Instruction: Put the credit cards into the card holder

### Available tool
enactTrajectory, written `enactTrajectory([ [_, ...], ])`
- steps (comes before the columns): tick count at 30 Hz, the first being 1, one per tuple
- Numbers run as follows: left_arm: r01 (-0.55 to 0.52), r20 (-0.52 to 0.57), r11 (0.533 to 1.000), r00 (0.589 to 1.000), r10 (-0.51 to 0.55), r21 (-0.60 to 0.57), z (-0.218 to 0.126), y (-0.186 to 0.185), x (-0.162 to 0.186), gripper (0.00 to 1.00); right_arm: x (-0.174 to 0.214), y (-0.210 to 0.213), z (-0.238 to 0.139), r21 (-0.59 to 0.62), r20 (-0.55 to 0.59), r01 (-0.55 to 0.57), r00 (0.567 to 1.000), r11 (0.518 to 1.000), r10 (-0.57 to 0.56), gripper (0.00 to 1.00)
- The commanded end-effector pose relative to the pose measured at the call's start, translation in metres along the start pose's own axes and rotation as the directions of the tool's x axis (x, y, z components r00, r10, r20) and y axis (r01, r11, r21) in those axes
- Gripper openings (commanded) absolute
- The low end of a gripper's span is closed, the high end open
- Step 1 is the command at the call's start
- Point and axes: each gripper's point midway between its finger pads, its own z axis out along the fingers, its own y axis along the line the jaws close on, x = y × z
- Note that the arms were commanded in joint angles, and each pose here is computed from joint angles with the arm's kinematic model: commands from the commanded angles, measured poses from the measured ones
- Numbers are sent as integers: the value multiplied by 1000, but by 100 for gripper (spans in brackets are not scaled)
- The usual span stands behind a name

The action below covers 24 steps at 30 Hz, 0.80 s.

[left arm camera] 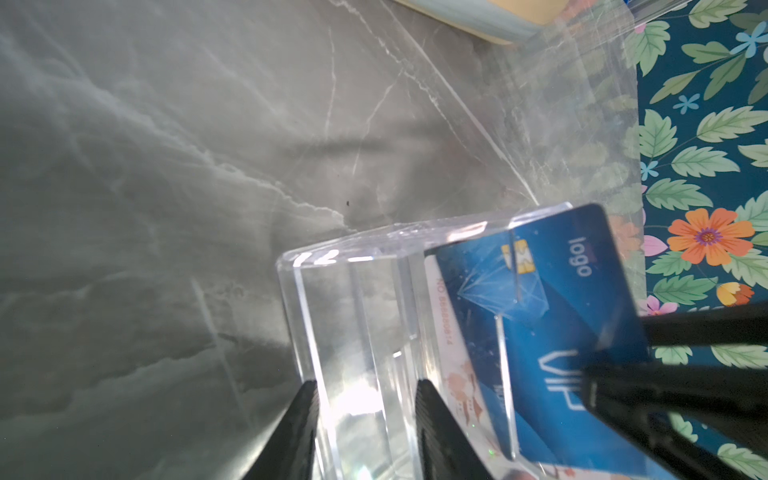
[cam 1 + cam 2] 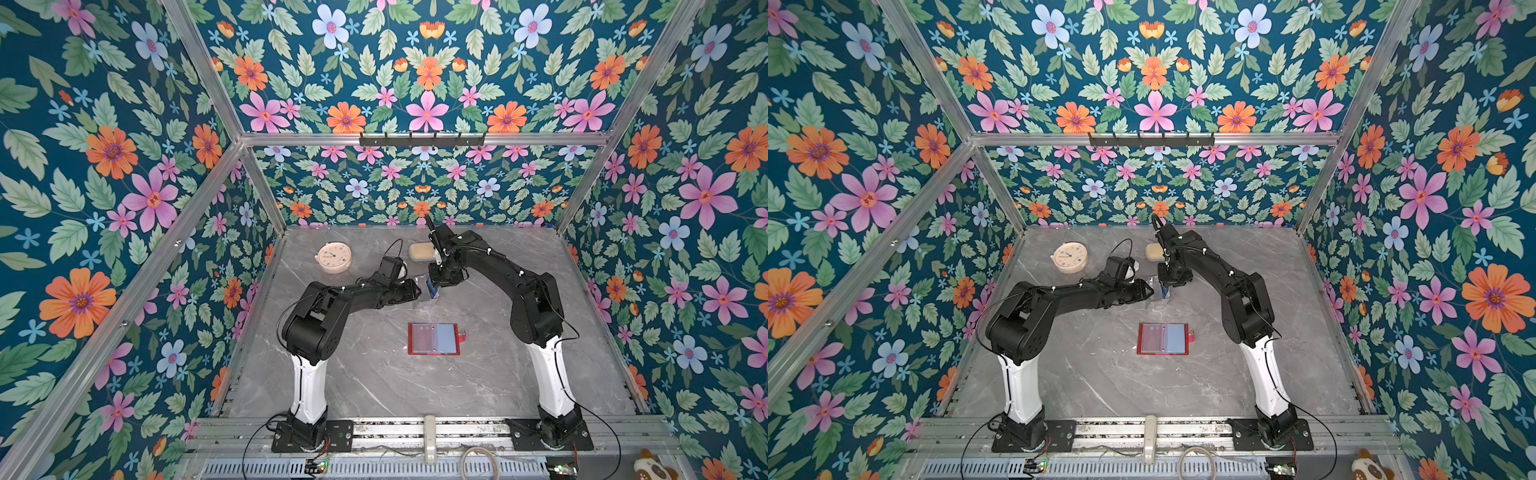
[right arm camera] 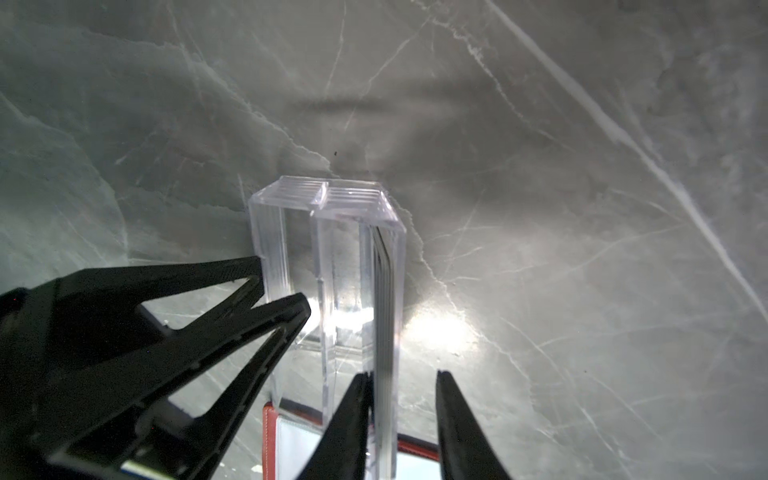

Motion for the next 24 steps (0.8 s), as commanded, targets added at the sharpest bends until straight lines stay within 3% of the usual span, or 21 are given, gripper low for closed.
enactTrajectory([
  [1,8,-43,998,999,-10,-61,2,16,13,40,1,-7,-8,39,5,2,1000,999,-2,27],
  [11,10,-44,998,999,-13,-60,3,16,13,40,0,-11,-12,68,7,14,1000,998,-15,11],
  [24,14,-47,998,999,-17,-60,3,17,15,40,1,-9,-14,126,-2,53,999,991,-53,13],
])
